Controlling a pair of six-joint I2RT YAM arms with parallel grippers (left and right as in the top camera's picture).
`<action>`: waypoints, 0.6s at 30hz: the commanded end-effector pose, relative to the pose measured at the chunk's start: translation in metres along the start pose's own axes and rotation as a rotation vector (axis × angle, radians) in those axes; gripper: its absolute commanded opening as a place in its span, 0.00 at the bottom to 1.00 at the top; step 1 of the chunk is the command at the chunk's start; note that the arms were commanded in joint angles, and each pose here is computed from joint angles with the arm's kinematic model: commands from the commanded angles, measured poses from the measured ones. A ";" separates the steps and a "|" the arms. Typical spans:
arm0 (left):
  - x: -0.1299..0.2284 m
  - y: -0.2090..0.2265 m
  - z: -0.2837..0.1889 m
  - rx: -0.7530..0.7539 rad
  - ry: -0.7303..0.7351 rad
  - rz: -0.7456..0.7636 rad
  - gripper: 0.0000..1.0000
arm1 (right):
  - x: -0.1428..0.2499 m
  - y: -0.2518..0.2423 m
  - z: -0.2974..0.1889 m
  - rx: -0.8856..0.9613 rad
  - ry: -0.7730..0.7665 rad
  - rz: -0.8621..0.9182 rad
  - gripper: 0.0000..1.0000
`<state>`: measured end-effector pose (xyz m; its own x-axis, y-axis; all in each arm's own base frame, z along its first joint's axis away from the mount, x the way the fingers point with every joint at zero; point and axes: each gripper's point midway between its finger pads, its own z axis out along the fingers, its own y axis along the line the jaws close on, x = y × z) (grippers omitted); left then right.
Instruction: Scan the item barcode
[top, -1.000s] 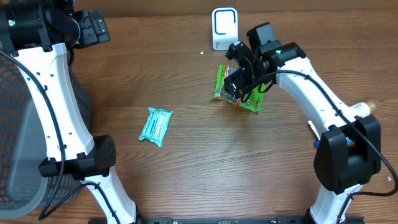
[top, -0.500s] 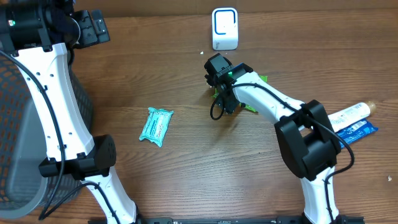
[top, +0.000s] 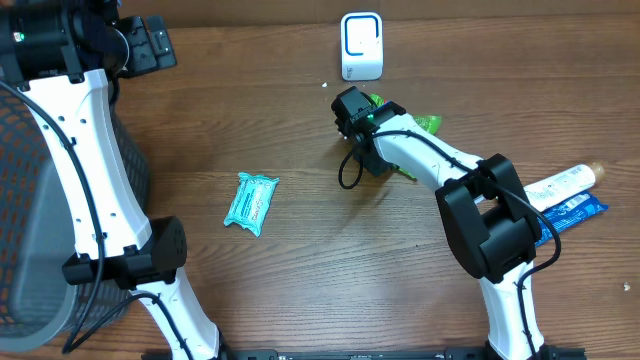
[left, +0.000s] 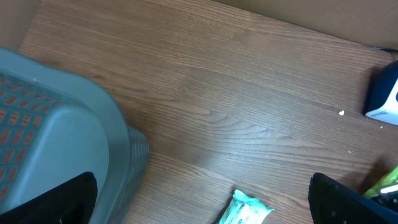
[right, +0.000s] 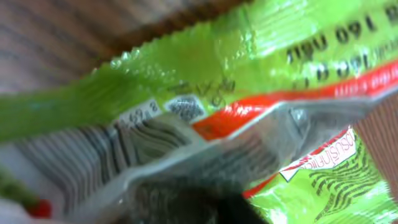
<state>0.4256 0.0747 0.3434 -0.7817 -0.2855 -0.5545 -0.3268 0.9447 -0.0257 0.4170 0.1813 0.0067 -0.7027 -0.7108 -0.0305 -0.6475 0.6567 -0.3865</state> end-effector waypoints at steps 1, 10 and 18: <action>0.000 0.000 0.005 0.002 0.010 0.017 0.99 | 0.023 0.046 0.025 -0.166 0.099 0.002 0.04; 0.000 0.000 0.005 0.002 0.010 0.017 1.00 | -0.015 0.101 -0.108 -0.705 -0.055 0.072 0.04; 0.000 0.000 0.005 0.002 0.010 0.017 1.00 | -0.051 0.103 -0.290 -1.616 -0.504 0.042 0.04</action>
<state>0.4256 0.0747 0.3434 -0.7817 -0.2855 -0.5545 -0.3268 0.9447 -0.0257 0.3176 0.3420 0.1452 -0.7615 -0.5844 -0.2804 -0.5823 0.4265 0.6921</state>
